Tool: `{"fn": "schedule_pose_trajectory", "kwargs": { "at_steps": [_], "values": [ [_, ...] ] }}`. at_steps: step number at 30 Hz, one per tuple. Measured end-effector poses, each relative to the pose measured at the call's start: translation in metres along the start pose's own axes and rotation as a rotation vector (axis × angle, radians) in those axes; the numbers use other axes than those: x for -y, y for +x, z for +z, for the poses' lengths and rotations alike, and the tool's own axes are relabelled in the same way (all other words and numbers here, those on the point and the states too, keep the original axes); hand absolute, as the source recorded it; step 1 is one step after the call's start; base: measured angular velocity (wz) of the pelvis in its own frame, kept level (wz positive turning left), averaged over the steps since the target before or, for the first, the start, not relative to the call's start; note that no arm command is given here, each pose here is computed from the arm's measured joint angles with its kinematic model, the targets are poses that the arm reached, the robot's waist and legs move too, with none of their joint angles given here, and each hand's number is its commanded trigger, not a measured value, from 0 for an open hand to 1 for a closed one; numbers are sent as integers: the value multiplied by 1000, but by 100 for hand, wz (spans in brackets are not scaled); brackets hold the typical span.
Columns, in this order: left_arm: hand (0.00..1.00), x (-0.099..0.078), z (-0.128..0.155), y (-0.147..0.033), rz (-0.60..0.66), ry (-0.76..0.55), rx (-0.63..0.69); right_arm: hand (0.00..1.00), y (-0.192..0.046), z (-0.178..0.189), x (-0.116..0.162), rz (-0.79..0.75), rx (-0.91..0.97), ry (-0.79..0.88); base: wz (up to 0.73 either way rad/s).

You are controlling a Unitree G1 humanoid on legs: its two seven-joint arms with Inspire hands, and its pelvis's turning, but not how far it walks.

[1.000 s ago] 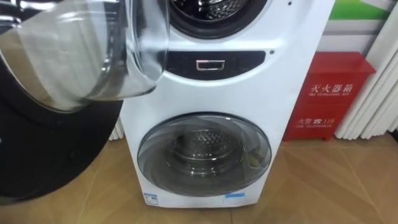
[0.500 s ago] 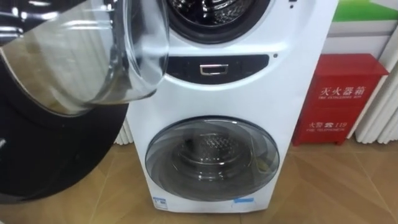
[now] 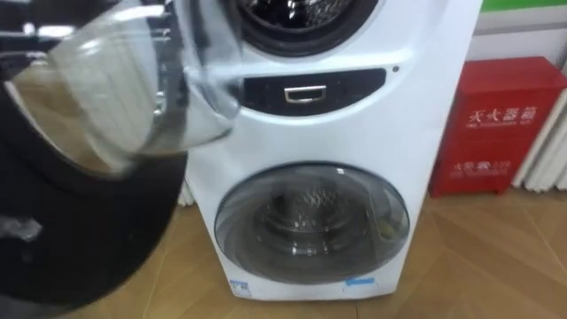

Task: Pick clothes from washing machine

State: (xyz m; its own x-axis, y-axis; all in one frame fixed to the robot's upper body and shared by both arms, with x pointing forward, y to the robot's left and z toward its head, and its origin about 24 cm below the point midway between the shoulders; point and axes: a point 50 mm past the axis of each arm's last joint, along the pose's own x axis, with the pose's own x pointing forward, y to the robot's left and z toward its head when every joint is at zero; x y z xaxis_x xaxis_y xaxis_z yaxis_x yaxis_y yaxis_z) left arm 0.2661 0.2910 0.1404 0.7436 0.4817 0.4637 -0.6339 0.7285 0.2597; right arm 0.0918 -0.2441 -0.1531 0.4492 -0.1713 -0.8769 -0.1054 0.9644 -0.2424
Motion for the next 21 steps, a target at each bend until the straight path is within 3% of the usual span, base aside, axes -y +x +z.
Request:
{"fn": "schedule_pose_trajectory", "kwargs": {
  "at_steps": [2, 6, 13, 21],
  "values": [
    [0, -4, 37, 12, 32, -59, 167, 0, 0, 2, 0, 1, 9, -12, -4],
    [0, -3, 68, 12, 11, -61, 304, 0, 0, 1, -1, 14, 5, -2, 0],
    [0, 9, 94, 2, -72, 9, 415, 0, 0, -4, -5, 33, -27, 20, 2],
    [0, 44, 97, -20, -205, 3, 423, 0, 0, -2, -11, 71, -23, 1, 6]
  ]
}}
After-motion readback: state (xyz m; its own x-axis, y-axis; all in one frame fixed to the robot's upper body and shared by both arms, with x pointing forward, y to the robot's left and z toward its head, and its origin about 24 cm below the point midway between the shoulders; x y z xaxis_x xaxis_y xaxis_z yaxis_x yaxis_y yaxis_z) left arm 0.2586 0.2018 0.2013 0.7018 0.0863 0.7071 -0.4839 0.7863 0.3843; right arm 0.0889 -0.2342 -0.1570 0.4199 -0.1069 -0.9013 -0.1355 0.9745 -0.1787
